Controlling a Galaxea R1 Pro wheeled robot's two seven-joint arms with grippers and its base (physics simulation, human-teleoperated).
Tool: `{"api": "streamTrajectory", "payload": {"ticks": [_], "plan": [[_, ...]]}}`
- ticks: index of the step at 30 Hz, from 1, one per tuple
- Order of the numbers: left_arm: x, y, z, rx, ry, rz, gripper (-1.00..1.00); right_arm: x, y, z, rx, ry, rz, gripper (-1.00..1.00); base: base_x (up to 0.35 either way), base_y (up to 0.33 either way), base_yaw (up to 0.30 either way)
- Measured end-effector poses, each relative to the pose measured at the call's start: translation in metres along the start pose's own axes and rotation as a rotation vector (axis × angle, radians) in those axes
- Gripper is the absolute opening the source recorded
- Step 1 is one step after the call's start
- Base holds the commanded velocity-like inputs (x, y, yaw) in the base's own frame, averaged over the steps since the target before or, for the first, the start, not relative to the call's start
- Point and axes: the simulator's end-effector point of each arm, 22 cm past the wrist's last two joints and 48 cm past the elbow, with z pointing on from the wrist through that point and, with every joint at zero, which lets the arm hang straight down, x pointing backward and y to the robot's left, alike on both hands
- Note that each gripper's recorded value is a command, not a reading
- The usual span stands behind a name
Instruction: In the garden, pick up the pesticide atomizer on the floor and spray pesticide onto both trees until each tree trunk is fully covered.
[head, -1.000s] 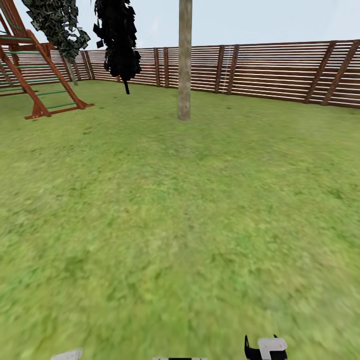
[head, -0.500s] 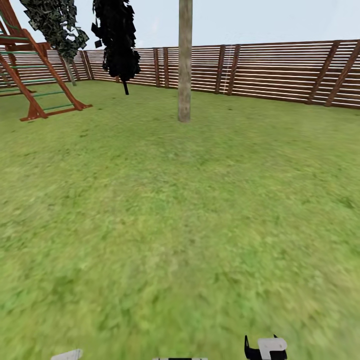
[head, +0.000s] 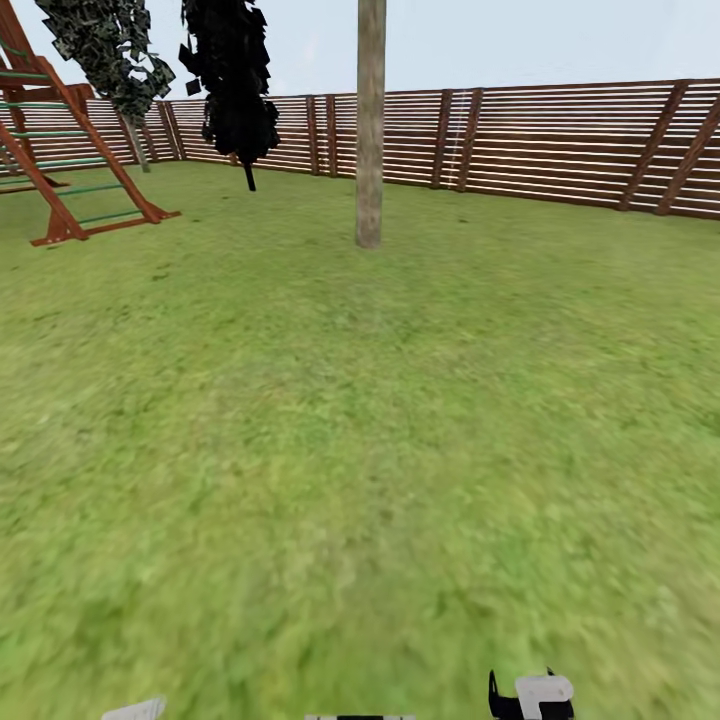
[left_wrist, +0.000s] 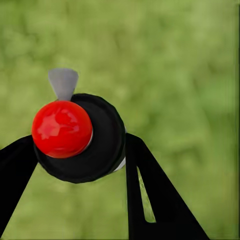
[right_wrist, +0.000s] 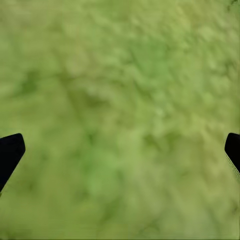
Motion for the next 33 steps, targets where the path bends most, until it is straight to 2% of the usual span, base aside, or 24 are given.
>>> {"api": "streamTrajectory", "payload": {"ticks": [33], "plan": [[0.0,0.0001,0.0,0.0,0.0,0.0,-1.0,0.0,0.0,0.0,0.0,0.0,0.0,1.0,0.34,0.0,0.0]]}}
